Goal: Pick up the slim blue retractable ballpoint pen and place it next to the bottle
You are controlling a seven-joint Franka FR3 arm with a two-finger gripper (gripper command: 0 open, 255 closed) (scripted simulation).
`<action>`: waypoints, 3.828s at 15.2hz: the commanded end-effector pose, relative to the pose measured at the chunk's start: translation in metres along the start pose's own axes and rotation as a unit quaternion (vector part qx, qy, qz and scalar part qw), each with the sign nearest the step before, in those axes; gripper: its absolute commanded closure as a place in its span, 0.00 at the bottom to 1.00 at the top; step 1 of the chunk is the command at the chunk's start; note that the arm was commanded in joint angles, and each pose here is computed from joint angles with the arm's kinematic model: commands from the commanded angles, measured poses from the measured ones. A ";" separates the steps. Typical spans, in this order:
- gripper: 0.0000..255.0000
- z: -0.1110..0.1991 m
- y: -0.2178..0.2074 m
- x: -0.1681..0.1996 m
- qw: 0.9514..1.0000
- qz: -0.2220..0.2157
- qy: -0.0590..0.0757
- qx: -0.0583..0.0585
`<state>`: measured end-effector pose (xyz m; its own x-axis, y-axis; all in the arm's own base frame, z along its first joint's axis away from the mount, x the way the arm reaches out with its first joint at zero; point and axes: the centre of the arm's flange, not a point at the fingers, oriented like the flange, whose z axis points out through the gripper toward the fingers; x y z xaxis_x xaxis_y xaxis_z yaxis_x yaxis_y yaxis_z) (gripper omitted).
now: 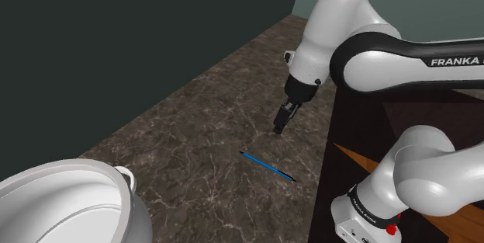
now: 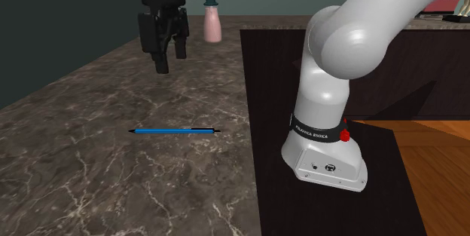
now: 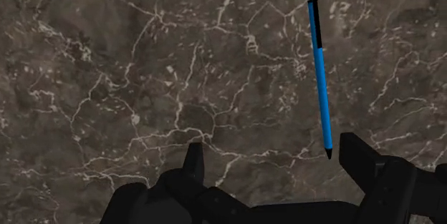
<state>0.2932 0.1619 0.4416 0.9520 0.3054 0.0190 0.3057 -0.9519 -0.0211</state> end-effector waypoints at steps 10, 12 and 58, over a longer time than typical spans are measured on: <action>0.00 0.076 -0.076 0.010 0.997 -0.072 0.036 0.006; 0.00 0.086 -0.076 0.010 0.997 -0.072 0.036 0.006; 1.00 -0.037 -0.079 0.014 0.997 -0.072 0.036 0.006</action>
<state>0.2824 0.2401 0.4762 0.8954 0.4350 0.0950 0.4390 -0.8981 -0.0255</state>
